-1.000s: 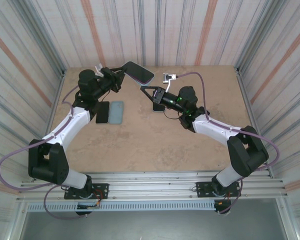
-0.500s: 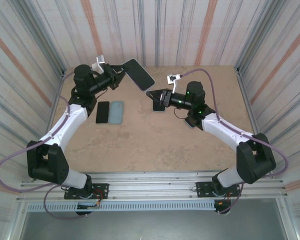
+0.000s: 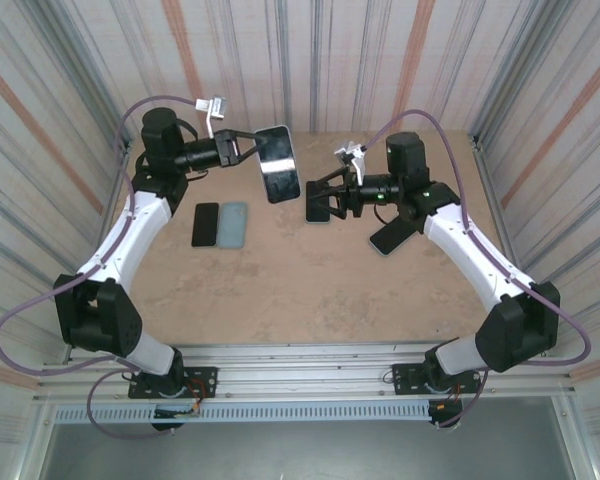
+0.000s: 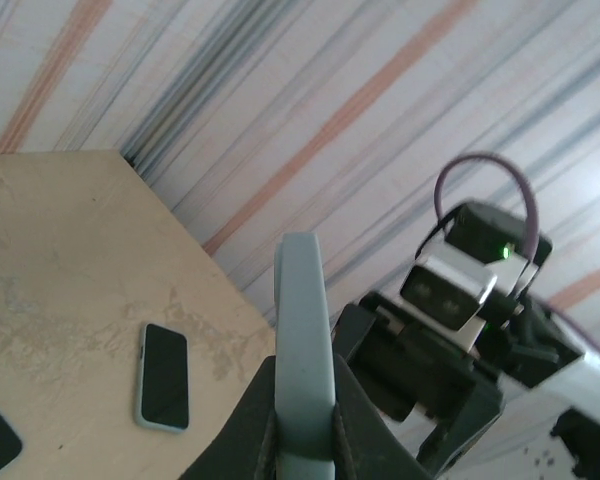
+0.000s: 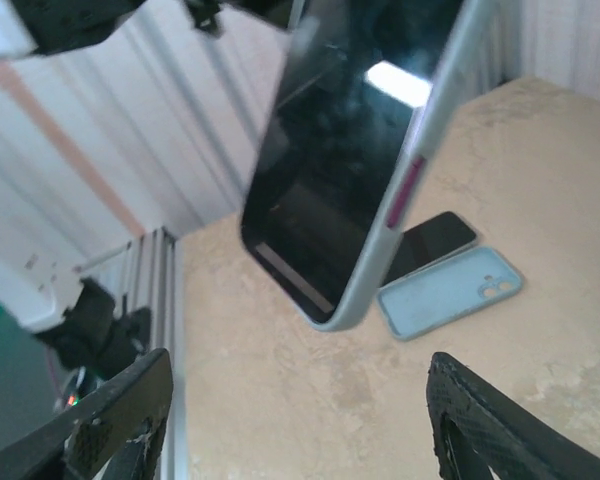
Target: Take the phone out of the phone case
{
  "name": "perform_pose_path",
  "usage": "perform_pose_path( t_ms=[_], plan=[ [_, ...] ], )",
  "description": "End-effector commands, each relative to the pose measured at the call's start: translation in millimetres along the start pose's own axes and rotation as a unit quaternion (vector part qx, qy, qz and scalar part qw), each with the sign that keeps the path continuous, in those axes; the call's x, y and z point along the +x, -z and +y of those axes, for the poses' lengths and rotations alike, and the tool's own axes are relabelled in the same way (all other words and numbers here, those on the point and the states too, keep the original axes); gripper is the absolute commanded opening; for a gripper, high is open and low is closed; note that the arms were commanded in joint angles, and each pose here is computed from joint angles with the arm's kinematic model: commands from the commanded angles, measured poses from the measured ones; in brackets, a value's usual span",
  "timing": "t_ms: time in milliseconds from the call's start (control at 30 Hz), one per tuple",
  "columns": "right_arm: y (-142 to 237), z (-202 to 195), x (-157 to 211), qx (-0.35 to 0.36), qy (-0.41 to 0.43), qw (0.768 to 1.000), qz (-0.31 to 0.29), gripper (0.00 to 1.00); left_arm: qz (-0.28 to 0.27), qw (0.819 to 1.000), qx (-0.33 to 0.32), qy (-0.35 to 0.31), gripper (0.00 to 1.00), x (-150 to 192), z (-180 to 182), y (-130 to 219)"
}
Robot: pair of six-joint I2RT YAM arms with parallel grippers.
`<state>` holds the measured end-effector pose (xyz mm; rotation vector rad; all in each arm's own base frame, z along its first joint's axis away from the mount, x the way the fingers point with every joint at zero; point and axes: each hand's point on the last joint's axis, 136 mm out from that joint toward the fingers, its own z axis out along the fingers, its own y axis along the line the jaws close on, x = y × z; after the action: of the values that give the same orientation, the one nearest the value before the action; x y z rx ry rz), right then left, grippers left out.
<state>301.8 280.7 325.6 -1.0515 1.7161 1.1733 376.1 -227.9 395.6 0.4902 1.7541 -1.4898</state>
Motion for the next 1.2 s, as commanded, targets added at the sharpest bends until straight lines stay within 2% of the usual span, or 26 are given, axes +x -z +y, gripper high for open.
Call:
perform_pose_path(
  t_ms=[0,67,200,500,700,933,1167],
  plan=[
    [-3.3,16.9,10.3,-0.066,0.043,0.996,0.031,0.65,0.011,0.990,0.048,-0.129,0.06,-6.5,-38.0,8.0],
    [-9.2,19.3,11.6,-0.075,0.056,0.995,0.045,0.63,0.015,0.983,0.065,-0.172,0.06,-0.6,-47.3,9.3],
    [-22.6,16.6,17.7,-0.068,0.083,0.992,0.062,0.60,0.015,0.976,0.079,-0.202,0.05,4.6,-56.5,11.6],
    [-43.7,17.4,22.6,-0.086,0.097,0.989,0.070,0.51,0.021,0.974,0.096,-0.205,0.05,6.6,-65.3,11.7],
    [-47.2,10.2,20.0,-0.068,0.116,0.989,0.067,0.43,0.028,0.972,0.113,-0.202,0.05,10.4,-74.2,9.5],
    [-48.6,13.2,21.5,-0.078,0.123,0.987,0.070,0.27,0.029,0.973,0.112,-0.199,0.05,11.3,-75.1,9.6],
    [-48.5,18.8,25.4,-0.087,0.133,0.984,0.076,0.27,0.033,0.973,0.117,-0.199,0.05,12.3,-79.0,10.5]
  ],
)
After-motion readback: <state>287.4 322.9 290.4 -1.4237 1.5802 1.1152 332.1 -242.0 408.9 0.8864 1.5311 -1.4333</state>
